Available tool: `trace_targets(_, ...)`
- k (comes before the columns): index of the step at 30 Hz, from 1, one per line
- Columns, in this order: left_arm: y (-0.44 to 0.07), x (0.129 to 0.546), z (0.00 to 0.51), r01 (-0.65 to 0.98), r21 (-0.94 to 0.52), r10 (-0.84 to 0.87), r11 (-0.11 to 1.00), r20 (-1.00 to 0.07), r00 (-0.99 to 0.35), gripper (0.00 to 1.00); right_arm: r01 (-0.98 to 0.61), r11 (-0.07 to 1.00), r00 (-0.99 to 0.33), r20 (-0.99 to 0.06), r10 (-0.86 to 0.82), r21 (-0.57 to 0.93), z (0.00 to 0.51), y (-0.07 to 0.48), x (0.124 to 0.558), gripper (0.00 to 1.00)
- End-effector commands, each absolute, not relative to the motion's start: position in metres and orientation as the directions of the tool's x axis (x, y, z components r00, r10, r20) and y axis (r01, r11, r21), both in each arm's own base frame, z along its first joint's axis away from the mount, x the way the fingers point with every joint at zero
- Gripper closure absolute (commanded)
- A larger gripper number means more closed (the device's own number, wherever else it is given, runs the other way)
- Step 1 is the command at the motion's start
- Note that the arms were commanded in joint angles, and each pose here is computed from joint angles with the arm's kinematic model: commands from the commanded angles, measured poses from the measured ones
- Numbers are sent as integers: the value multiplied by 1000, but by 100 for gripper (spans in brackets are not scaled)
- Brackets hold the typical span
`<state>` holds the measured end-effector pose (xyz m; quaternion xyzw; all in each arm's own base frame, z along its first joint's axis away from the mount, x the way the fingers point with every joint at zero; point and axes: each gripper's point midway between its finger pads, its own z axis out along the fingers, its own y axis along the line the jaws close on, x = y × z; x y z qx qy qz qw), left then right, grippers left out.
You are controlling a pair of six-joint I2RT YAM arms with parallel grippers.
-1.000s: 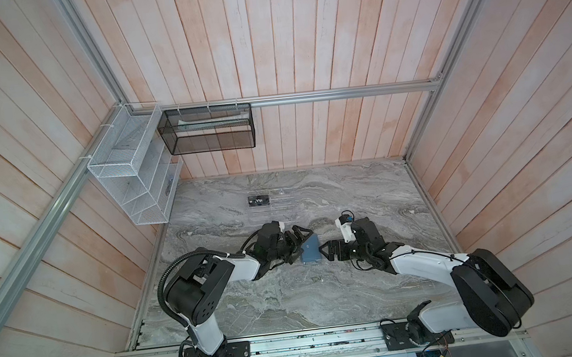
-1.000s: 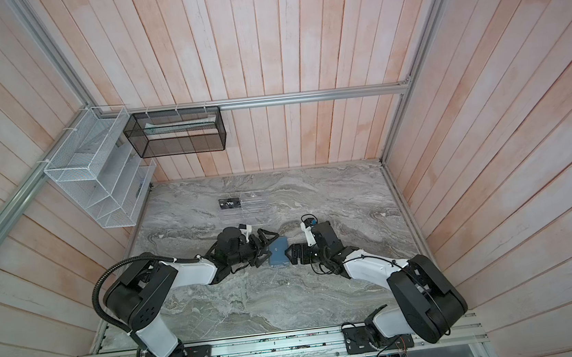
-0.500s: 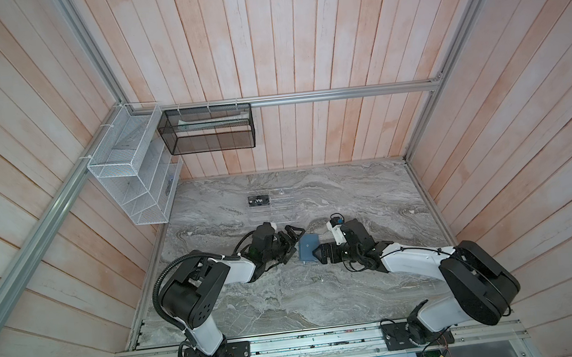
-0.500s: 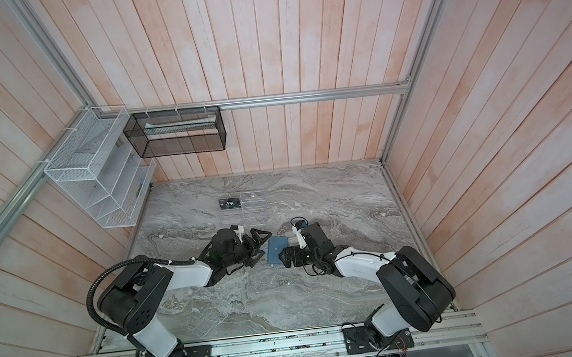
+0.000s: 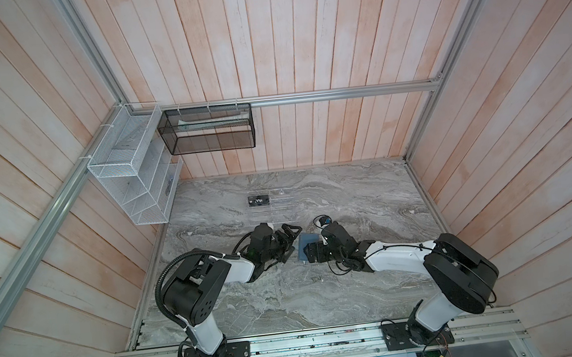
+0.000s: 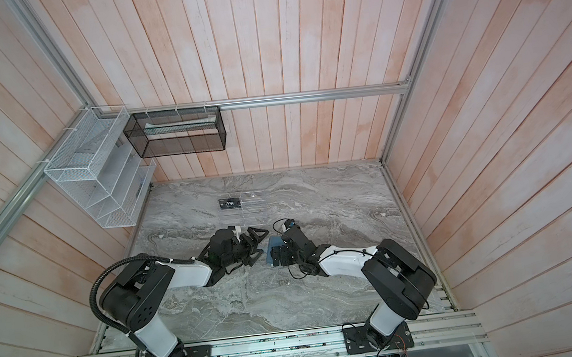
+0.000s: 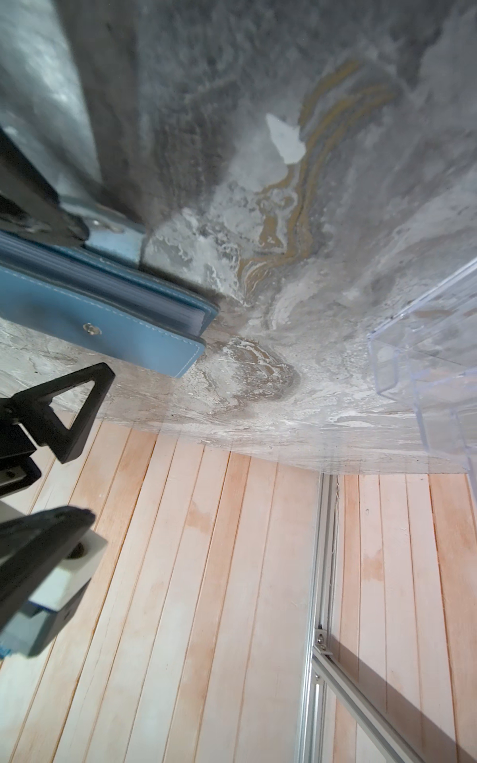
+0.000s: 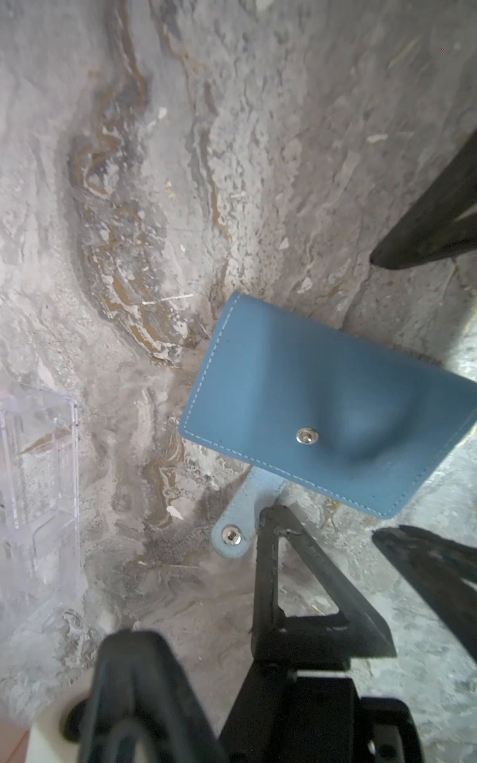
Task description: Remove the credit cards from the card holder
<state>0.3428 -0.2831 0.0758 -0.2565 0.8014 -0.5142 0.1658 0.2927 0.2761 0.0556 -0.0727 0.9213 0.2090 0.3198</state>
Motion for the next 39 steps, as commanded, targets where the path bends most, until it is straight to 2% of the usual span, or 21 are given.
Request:
trace_targets(1, -279, 349, 69, -262, -912, -612, 317, 15, -791, 0, -163, 935, -761, -644, 85, 316, 60, 271, 305, 2)
trace_targets(5, -275, 349, 63, -293, -912, -629, 288, 51, -776, 0, -103, 940, -748, -648, 141, 324, 61, 271, 311, 2)
trace_targets(16, -275, 349, 50, -349, -906, -639, 240, 124, -759, 0, -62, 963, -728, -672, 137, 263, 53, 291, 306, 2)
trace_targets(29, -260, 348, 37, -387, -890, -658, 240, 144, -739, 0, 34, 989, -743, -658, 120, 142, 31, 282, 303, 2)
trace_targets(39, -255, 350, 28, -404, -883, -664, 239, 155, -731, 0, 61, 993, -735, -669, 114, 103, 30, 267, 299, 2)
